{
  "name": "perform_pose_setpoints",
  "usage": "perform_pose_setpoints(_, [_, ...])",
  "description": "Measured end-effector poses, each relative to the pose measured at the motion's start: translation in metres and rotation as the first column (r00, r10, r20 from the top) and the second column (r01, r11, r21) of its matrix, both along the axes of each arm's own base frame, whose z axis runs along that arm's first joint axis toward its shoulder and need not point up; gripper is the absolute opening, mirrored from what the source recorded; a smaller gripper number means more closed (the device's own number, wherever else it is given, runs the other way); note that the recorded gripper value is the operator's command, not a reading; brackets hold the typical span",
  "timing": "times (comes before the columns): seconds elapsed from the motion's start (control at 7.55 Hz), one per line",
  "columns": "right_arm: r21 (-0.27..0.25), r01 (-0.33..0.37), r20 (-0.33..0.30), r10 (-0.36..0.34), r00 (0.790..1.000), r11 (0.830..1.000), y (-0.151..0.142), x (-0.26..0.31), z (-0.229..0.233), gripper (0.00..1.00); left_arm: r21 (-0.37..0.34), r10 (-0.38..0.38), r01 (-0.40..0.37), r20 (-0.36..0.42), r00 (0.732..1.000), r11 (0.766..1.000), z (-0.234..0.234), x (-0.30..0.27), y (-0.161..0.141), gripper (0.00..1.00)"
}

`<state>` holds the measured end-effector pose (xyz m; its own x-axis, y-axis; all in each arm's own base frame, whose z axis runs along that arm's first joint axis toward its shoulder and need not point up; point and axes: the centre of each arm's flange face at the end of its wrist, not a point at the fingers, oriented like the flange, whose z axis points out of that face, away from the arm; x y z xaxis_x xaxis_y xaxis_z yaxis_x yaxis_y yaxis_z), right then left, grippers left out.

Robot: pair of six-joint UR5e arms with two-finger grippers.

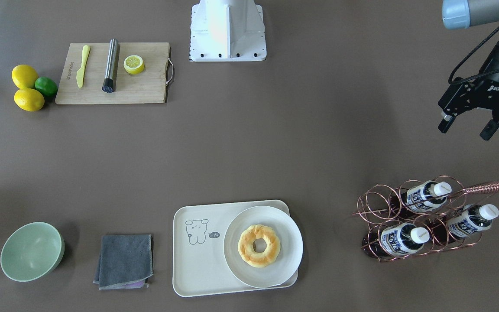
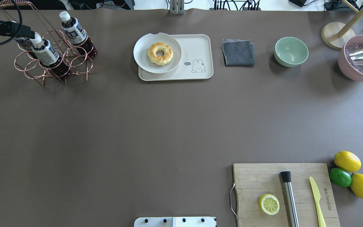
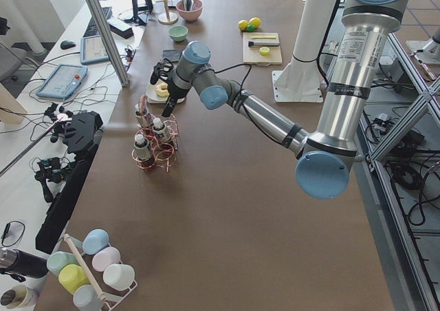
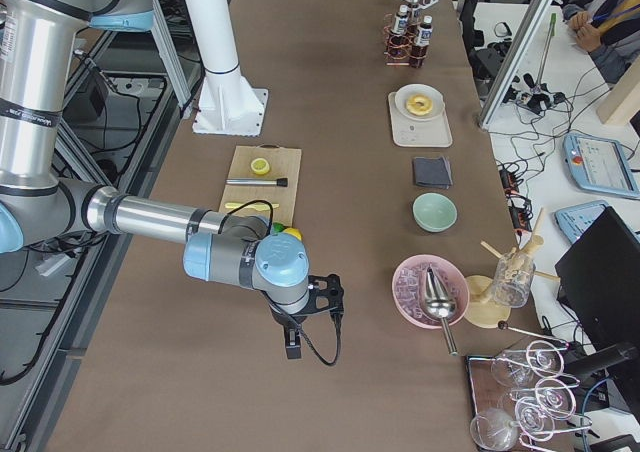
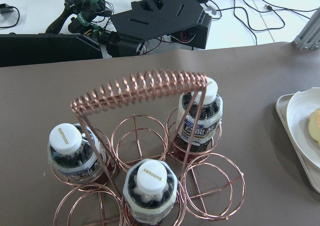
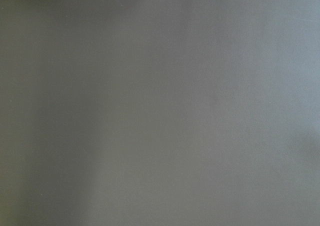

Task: Place tea on tray
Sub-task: 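Reach the left gripper into the copper rack and grasp the nearest tea bottle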

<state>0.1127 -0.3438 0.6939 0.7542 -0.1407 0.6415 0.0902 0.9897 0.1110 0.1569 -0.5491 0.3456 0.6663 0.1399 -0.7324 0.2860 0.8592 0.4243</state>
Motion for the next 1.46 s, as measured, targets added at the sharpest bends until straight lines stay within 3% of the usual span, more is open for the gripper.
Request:
perform_pose_setpoints(0.4, [0.002,-0.001,0.001,0.001,1.0,1.0,0.0,0.0,-0.001,1.0,-0.027,0.007,-0.006,0.031,0.999,1.0,0.012,0.03,-0.037,0.93])
perform_pose_setpoints(1.46, [0.01,-0.002,0.024,0.002,1.0,1.0,-0.001,-0.002,-0.004,1.0,-0.067,0.011,-0.008,0.058,0.998,0.998,0.035,0.047,-0.05,0.81])
